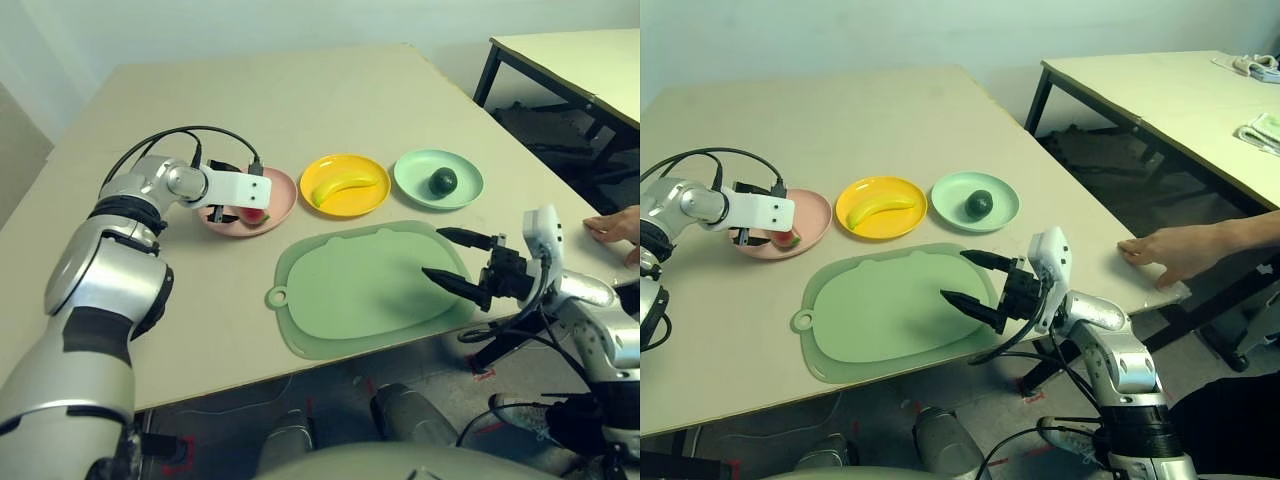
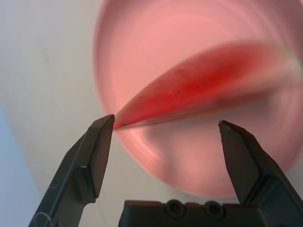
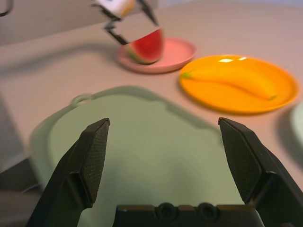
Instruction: Place the fruits into color-matched plates.
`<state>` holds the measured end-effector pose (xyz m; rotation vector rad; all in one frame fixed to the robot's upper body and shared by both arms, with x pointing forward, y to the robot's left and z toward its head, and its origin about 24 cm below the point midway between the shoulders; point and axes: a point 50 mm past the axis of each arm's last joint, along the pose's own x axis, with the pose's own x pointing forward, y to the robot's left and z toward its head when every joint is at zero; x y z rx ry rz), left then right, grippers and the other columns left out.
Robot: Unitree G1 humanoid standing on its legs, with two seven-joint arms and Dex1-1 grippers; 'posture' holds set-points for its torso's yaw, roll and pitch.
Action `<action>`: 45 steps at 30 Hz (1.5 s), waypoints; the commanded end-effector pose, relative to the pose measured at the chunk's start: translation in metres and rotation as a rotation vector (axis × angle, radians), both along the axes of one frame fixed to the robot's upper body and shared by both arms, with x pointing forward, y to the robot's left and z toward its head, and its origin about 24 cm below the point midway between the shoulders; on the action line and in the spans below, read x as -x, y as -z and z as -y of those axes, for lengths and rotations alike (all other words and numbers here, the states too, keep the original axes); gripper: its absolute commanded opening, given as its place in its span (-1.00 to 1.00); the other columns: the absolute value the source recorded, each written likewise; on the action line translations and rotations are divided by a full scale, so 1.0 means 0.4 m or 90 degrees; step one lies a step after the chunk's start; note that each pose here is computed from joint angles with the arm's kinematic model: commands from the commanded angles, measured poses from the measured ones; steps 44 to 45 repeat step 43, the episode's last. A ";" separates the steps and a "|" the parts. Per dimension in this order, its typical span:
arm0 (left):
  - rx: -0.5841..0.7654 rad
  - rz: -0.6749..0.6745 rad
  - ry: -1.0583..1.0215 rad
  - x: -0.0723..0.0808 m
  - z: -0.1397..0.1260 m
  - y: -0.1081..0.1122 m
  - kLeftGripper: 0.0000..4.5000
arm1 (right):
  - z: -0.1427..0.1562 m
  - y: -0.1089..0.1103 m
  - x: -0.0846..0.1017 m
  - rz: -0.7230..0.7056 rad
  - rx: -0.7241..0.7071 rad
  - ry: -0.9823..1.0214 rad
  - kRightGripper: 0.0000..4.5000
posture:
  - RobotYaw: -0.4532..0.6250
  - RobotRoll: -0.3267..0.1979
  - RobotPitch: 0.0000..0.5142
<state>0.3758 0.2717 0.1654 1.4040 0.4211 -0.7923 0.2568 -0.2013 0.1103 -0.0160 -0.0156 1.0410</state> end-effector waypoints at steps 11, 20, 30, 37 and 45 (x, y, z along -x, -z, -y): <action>0.693 0.140 -0.163 0.107 -0.142 -0.137 0.99 | 0.204 0.064 -0.028 0.002 -0.060 0.355 1.00 | -0.43 0.25 -0.60; 0.708 0.215 -0.425 0.367 -0.161 0.131 0.99 | 0.363 0.130 -0.023 -0.035 0.024 0.491 1.00 | -0.17 0.25 -0.46; 0.803 0.287 -0.548 0.341 -0.116 0.229 0.99 | 0.486 0.044 -0.052 -0.025 0.051 0.660 1.00 | -0.16 0.25 -0.57; 0.798 0.287 -0.559 0.325 -0.108 0.261 0.99 | 0.520 -0.005 -0.054 -0.007 0.050 0.699 1.00 | -0.23 0.25 -0.60; 0.800 0.284 -0.555 0.326 -0.089 0.269 0.99 | 0.519 0.001 -0.055 -0.014 0.052 0.708 1.00 | -0.23 0.25 -0.60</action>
